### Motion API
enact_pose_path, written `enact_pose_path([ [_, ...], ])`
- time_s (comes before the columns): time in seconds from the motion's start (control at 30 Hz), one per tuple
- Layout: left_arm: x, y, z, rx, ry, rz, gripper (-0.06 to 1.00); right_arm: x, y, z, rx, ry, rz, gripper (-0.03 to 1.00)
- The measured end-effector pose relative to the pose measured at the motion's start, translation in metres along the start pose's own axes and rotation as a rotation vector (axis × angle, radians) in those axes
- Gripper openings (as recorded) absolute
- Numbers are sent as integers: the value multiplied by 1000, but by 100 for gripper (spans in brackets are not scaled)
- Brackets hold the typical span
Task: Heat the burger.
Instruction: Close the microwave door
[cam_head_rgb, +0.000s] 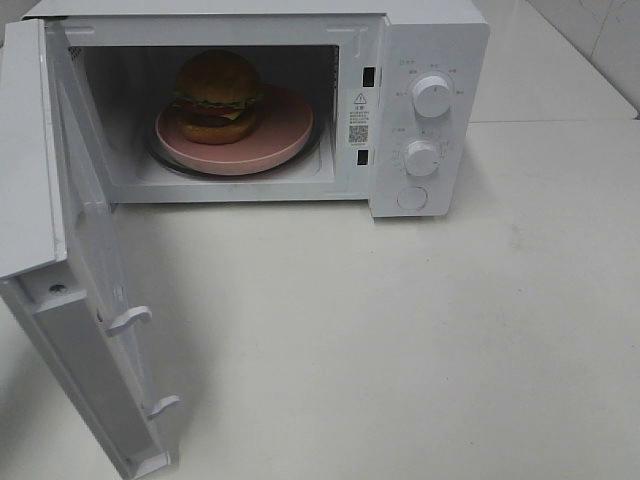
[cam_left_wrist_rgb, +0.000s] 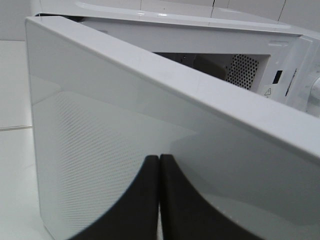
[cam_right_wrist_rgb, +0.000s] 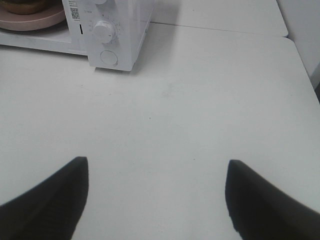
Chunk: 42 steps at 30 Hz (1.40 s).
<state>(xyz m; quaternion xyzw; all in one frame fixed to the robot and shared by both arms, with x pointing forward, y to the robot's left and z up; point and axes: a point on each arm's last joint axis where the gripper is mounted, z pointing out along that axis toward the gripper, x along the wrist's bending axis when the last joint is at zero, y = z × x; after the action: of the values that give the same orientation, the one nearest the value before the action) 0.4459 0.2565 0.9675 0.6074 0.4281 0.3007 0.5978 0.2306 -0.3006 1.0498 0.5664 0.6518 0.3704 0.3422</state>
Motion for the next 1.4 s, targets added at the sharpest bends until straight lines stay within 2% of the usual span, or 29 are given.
enact_pose_path([
  [0.13,0,-2,6,9,-11,-18,0,0,0,0,0,0,0,74],
  [0.3,-17,-10,23,29,-61,12,0,0,0,0,0,0,0,74],
  [0.53,-28,-12,35,15,-46,-2,0,0,0,0,0,0,0,74],
  [0.8,-54,-6,67,-25,-87,-36,0,0,0,0,0,0,0,74],
  [0.93,-73,-6,89,-36,-106,-31,0,0,0,0,0,0,0,74],
  [1.1,-88,-13,109,-23,-108,-41,0,0,0,0,0,0,0,74],
  [1.4,-112,-12,145,-65,-92,-85,0,0,0,0,0,0,0,74],
])
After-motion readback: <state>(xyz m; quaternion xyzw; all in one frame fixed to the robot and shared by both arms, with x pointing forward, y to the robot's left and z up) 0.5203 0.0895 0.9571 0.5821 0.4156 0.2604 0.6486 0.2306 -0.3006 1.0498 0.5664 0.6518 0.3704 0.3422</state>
